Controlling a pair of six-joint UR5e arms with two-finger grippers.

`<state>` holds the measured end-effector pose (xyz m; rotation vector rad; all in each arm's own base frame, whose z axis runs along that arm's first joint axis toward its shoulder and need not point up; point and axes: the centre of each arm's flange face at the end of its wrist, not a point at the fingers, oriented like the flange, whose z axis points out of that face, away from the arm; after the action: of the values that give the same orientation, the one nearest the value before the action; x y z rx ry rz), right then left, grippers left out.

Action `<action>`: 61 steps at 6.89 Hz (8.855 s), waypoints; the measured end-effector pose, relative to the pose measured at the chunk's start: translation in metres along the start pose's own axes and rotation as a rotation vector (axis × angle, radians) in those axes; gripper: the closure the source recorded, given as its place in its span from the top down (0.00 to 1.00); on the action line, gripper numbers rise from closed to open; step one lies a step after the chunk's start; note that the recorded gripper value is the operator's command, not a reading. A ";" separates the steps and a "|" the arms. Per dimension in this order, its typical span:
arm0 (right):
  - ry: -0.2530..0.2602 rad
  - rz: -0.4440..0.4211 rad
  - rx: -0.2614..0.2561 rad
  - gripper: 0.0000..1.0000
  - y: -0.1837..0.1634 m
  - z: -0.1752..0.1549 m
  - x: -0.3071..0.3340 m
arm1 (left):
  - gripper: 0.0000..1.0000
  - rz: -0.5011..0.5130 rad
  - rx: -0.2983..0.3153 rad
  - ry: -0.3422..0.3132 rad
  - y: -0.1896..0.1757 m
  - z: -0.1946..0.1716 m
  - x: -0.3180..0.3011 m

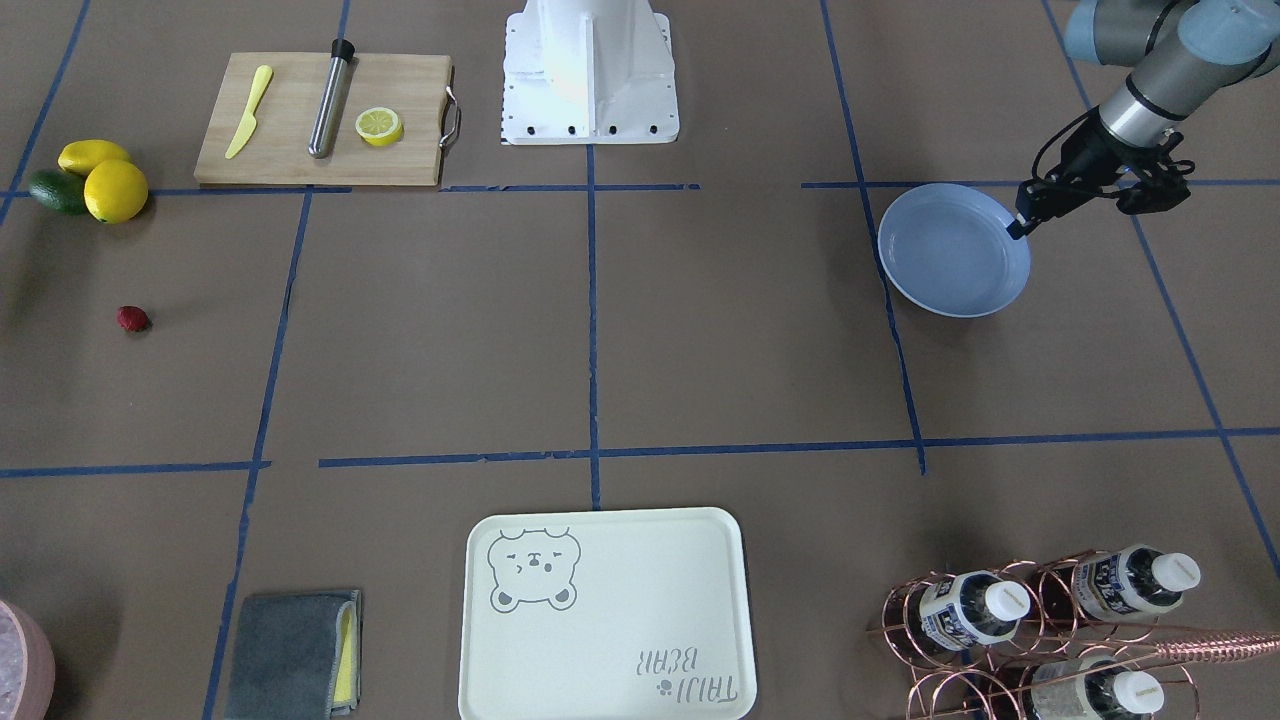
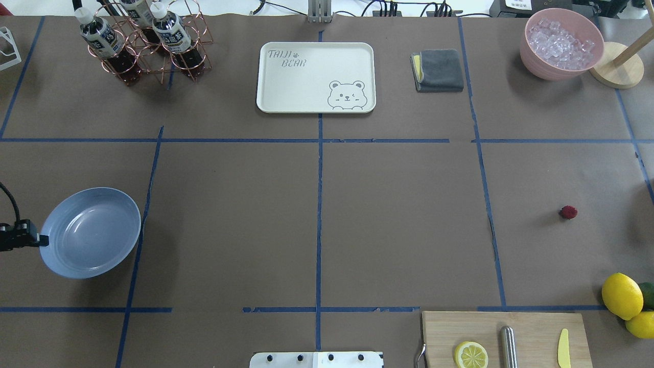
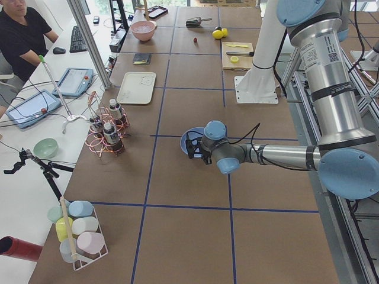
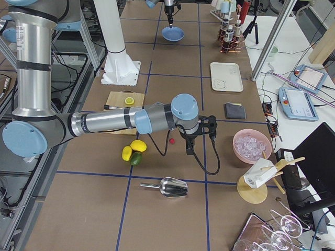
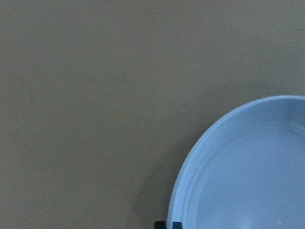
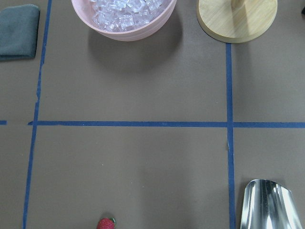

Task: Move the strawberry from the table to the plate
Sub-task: 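Slide the blue plate to table center with left gripper while right arm reaches in, then release the plate and withdraw the left gripper while the right gripper grasps the strawberry, then lift the strawberry with the right gripper and carry it over the plate, then lower the strawberry onto the plate and open the right gripper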

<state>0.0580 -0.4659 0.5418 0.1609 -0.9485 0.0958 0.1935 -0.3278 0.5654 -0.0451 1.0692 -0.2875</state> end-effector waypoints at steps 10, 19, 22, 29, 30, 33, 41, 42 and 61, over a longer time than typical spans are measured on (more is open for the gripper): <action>0.048 0.037 -0.088 1.00 0.016 0.138 -0.158 | 0.00 -0.281 0.025 -0.036 0.072 0.122 0.431; 0.135 -0.010 -0.062 1.00 0.071 0.205 -0.195 | 1.00 -0.263 0.091 -0.072 0.038 0.096 0.427; 0.193 -0.067 -0.086 1.00 0.101 0.225 -0.166 | 1.00 -0.230 0.117 -0.090 0.024 0.076 0.423; 0.150 -0.096 -0.097 0.77 0.108 0.256 -0.127 | 1.00 -0.225 0.124 -0.089 0.019 0.074 0.423; 0.152 -0.094 -0.098 0.70 0.108 0.256 -0.125 | 1.00 -0.226 0.126 -0.089 0.018 0.073 0.423; 0.154 -0.093 -0.099 0.00 0.109 0.255 -0.125 | 1.00 -0.228 0.131 -0.085 0.015 0.071 0.424; 0.073 -0.032 -0.066 0.00 0.020 0.167 -0.281 | 1.00 -0.088 0.231 -0.147 -0.061 0.025 0.391; 0.078 -0.022 -0.086 0.00 0.004 0.160 -0.345 | 1.00 -0.040 0.246 -0.168 -0.075 0.017 0.377; 0.141 0.089 -0.108 1.00 0.130 0.337 -0.682 | 1.00 0.305 0.175 -0.306 -0.153 -0.073 0.203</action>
<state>-0.6274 -0.4055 0.1914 0.0118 -0.8176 0.1366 0.1889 -0.5193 0.3827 0.2232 0.7305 -0.0919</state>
